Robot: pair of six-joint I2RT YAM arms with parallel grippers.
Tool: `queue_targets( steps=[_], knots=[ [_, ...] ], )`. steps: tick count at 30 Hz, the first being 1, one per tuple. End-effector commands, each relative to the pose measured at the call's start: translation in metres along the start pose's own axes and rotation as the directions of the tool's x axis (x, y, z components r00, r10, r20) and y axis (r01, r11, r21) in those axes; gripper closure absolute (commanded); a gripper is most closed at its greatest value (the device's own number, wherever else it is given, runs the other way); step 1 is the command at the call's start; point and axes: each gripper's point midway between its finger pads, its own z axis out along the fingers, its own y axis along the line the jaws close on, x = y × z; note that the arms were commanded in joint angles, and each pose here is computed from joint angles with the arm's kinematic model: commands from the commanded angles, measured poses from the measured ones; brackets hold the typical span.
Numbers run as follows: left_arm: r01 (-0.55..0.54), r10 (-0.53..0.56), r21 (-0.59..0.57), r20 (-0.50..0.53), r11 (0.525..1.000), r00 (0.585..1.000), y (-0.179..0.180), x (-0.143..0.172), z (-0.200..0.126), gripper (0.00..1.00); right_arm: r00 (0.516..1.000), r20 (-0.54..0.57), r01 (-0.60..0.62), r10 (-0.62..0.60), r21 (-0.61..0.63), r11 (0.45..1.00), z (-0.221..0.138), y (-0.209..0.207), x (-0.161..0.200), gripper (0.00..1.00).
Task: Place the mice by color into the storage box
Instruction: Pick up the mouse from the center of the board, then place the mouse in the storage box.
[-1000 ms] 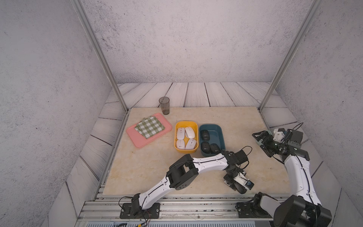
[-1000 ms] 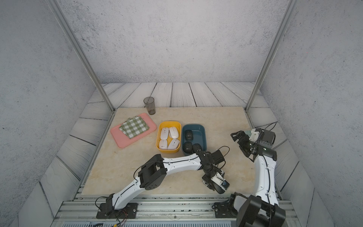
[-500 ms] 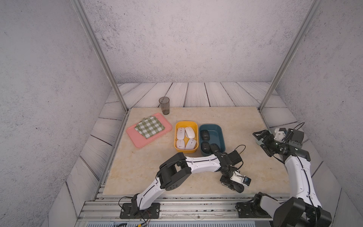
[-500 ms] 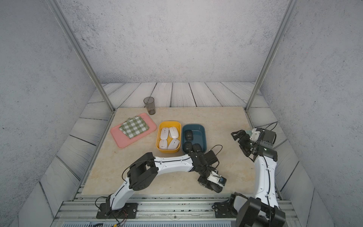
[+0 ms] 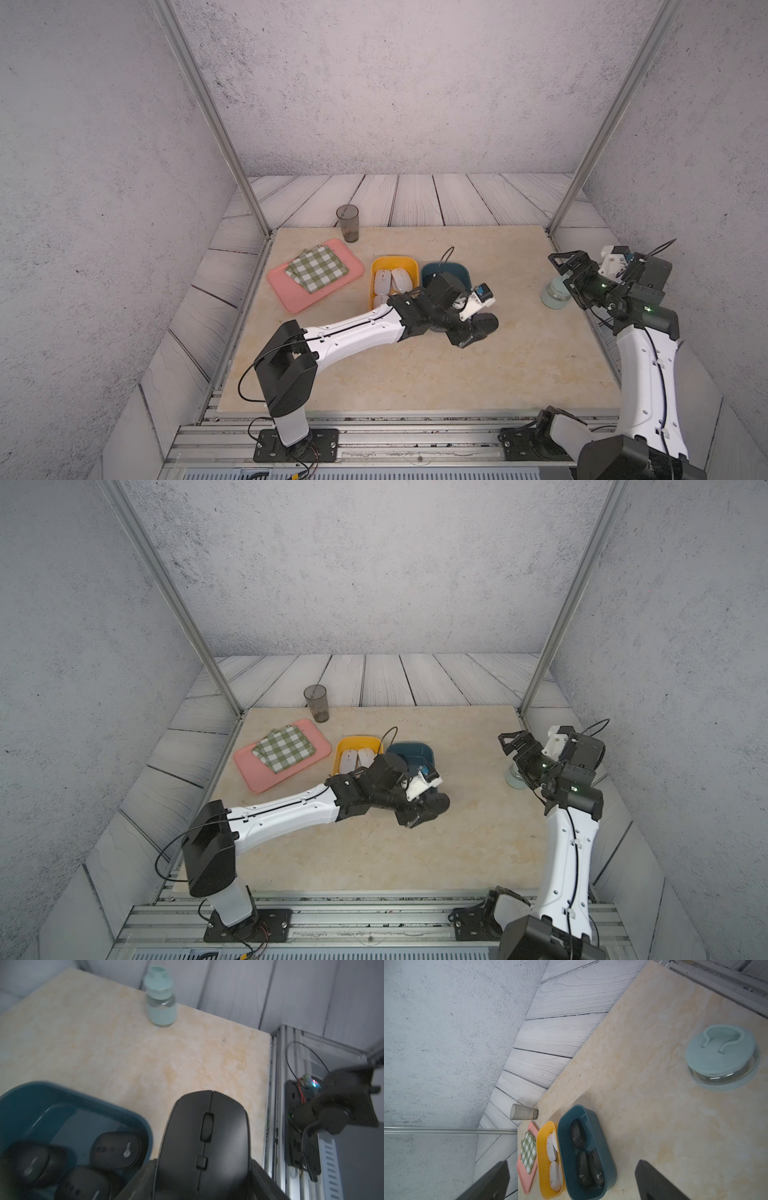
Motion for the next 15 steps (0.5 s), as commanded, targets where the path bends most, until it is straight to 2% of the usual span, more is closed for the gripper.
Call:
queue_targets(
  steps=[1, 7, 11, 15],
  knots=[
    [0.4, -0.399, -0.176, 0.043, 0.9, 0.916, 0.062, -0.001, -0.029, 0.41, 0.999, -0.025, -0.02, 0.02, 0.016, 1.0, -0.004, -0.004, 0.014, 0.01],
    [0.616, -0.6, -0.242, 0.142, 0.75, 0.787, 0.113, -0.004, -0.04, 0.44, 0.999, -0.04, -0.022, 0.024, 0.039, 0.999, -0.004, -0.014, 0.027, 0.01],
    [0.676, -0.665, -0.29, 0.151, 0.677, 0.731, 0.132, -0.003, -0.024, 0.43, 0.996, -0.086, -0.025, 0.03, 0.058, 0.998, 0.004, -0.025, 0.045, 0.01],
    [0.717, -0.715, -0.311, 0.142, 0.624, 0.685, 0.146, 0.002, 0.002, 0.45, 0.981, -0.193, 0.0, 0.016, 0.078, 0.997, 0.017, -0.036, 0.073, 0.01]
  ],
)
